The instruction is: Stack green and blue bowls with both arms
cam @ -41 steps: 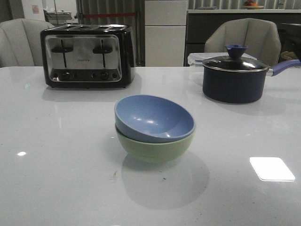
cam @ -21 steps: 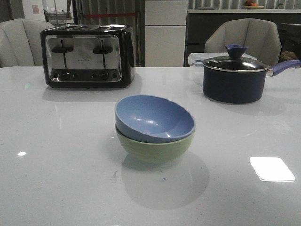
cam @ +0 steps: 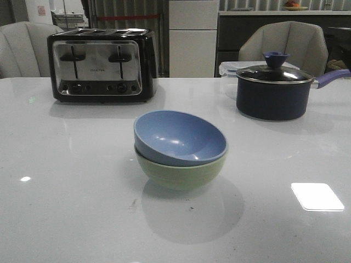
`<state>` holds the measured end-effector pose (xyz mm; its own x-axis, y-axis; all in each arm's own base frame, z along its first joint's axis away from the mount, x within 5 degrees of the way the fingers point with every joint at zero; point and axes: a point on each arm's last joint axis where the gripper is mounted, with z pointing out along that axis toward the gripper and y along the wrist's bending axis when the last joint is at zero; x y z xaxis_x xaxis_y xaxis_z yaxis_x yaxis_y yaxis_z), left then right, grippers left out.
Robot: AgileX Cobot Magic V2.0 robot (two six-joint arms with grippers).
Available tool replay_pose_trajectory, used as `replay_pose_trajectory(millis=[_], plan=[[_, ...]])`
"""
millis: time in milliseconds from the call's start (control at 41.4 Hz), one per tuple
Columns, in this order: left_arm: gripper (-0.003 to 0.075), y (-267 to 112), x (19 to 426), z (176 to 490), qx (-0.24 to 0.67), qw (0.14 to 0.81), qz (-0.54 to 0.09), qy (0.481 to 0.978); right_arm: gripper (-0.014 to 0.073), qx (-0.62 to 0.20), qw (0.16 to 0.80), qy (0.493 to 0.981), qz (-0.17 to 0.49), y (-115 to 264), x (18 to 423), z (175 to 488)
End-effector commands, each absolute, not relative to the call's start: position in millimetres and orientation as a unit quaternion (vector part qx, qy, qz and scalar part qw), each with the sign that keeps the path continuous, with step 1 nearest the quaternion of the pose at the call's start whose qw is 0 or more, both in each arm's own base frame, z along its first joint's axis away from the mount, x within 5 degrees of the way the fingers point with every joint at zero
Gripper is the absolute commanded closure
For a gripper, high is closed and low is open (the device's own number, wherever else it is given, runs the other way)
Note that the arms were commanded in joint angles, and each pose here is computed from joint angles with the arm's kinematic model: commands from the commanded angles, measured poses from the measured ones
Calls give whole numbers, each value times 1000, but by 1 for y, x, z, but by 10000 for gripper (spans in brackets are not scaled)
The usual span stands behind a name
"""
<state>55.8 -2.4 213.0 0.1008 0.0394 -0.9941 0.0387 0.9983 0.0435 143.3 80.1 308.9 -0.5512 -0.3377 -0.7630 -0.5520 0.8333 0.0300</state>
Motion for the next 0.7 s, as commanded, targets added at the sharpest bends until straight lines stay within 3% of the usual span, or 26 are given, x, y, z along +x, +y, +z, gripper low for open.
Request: replay_pose_trajectory(millis=[0,459,676], plan=[[627,-2,53,220,23,773,1,634,568,-248,440,852,139,81,147,323],[627,-2,53,220,23,773,1,634,568,-248,438,853,139,81,147,321],[627,-2,53,220,23,772,1,635,568,-167,533,826,73,40,128,316]])
